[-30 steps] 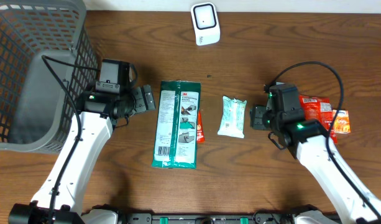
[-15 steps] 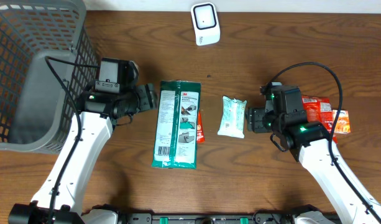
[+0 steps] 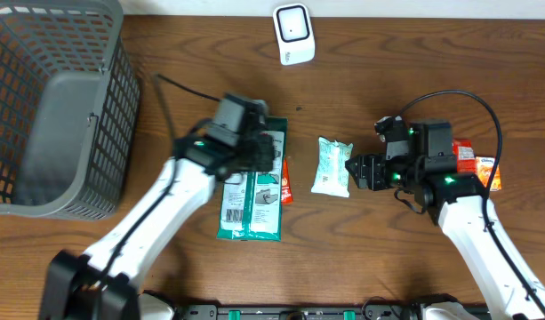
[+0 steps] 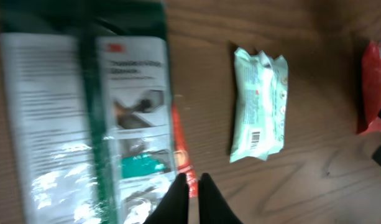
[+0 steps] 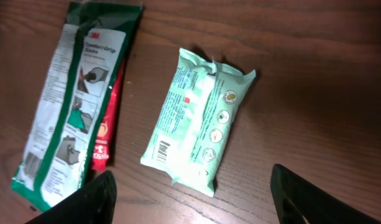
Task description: Scan the item barcode
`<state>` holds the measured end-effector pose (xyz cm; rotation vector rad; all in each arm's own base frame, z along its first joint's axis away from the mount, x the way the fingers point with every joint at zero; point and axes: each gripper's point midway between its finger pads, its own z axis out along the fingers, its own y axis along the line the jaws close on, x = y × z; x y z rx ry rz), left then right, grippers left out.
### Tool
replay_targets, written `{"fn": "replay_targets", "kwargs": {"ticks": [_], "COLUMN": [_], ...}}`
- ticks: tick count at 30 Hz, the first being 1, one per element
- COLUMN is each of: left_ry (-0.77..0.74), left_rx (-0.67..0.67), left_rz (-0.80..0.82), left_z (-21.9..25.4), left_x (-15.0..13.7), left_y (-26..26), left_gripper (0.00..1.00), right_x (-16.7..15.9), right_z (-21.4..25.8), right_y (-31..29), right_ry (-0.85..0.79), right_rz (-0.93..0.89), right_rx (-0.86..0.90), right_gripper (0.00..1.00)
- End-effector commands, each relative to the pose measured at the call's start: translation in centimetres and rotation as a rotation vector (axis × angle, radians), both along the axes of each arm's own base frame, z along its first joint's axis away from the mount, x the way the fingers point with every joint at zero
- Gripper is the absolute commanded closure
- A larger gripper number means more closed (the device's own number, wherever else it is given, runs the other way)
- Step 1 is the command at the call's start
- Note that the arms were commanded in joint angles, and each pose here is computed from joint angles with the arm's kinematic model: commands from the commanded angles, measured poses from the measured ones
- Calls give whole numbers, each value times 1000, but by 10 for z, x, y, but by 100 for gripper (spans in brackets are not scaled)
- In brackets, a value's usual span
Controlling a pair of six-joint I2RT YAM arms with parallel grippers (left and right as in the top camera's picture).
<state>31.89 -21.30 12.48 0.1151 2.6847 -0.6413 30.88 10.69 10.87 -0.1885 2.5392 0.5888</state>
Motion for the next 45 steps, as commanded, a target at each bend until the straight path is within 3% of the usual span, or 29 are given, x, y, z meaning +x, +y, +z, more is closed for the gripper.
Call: {"fn": "replay_targets", "kwargs": {"ticks": [1,11,18,33,45], "left_ry": [20,-7,29,-40,23], "left_rx": [11,-66,-73,-123,-77], "left_rz": [-19,-30,-58,-97,-114], "left_z": [-21,-57,-80,-72,-108], "left_x": [-1,19,14,18,7], "left_y": [-30,-80,-93,-117,-120], "left_gripper": [92,92,92,92,92], "right_x": [1,7,10,18,20], "right_z": [-2,-20,-34,-55,-57], "right_y": [4,-1,-2,-4,-7], "right_ry": [24,101,139,161,156], "right_rz": [46,52,48,40,30], "right_rx": [73,210,247,239,219], "right_gripper": [27,32,34,34,33]}}
